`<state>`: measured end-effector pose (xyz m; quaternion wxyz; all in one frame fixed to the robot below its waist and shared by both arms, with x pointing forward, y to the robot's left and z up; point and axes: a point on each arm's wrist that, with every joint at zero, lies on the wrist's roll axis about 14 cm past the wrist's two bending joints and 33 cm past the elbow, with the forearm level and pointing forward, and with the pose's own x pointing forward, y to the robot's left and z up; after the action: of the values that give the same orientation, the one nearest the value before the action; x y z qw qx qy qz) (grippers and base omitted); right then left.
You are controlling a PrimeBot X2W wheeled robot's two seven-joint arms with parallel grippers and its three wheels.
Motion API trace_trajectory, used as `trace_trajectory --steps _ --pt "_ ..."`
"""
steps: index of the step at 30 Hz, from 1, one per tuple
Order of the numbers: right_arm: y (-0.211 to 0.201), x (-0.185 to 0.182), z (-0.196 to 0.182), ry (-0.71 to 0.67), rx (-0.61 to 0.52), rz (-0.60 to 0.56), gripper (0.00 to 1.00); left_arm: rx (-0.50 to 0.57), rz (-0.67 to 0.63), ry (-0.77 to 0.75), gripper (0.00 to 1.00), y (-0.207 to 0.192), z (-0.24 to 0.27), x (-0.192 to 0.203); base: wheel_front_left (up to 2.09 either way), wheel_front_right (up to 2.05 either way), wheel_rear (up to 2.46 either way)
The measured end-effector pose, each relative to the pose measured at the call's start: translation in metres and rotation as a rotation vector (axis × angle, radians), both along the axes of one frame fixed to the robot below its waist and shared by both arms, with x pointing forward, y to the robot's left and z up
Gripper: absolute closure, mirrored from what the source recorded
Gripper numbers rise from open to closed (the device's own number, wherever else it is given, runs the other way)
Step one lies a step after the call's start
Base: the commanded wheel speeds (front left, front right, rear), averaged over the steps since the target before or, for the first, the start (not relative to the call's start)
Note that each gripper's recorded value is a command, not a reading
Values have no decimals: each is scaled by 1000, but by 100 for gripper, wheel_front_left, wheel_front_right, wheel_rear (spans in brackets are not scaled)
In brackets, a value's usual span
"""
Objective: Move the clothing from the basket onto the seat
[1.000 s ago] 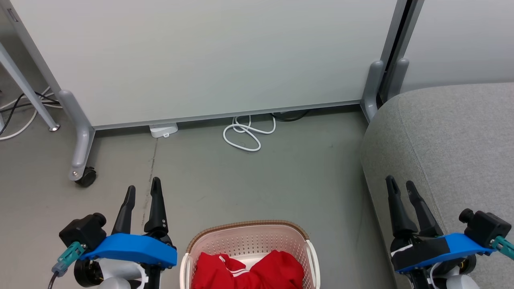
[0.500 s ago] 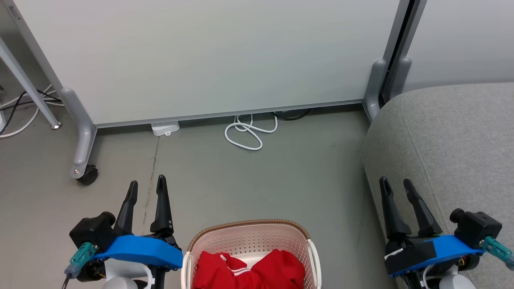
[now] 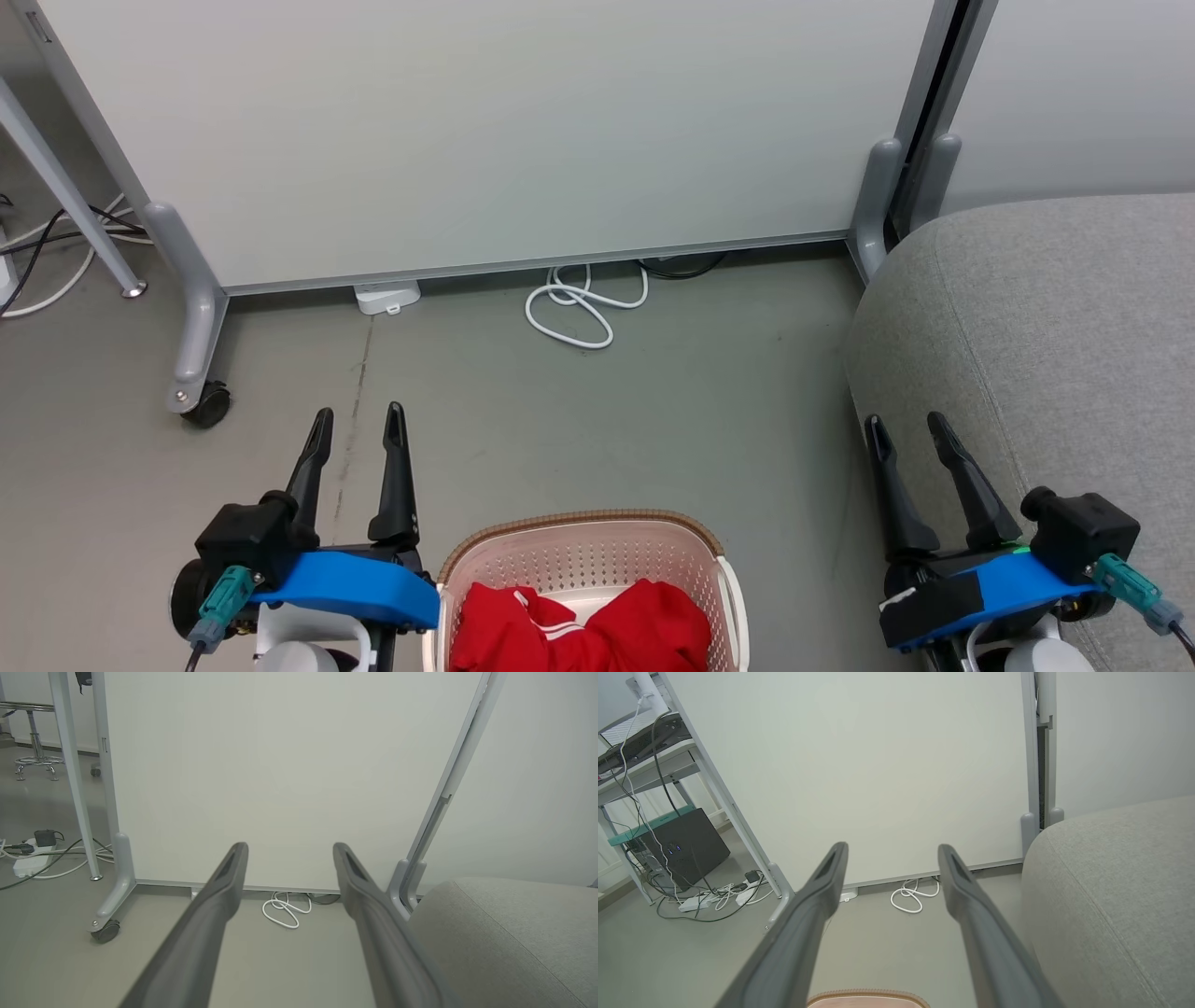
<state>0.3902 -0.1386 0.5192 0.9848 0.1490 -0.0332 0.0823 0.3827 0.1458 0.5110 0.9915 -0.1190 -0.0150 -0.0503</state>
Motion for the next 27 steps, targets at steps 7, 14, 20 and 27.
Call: trace_trajectory --steps 7,14,20,27 --pt "4 -1 2 -22 -57 13 0 61 -16 -27 0 -4 3 -1 0 0 0" --pt "9 -1 4 -43 -107 27 0 99 -36 -45 0 -8 4 -2 0 0 0" --pt "13 -2 6 -62 -142 38 0 130 -51 -47 0 -11 1 -4 0 0 0" --pt "17 -3 8 -83 -188 50 0 170 -66 -39 0 -13 -6 -7 0 0 0"
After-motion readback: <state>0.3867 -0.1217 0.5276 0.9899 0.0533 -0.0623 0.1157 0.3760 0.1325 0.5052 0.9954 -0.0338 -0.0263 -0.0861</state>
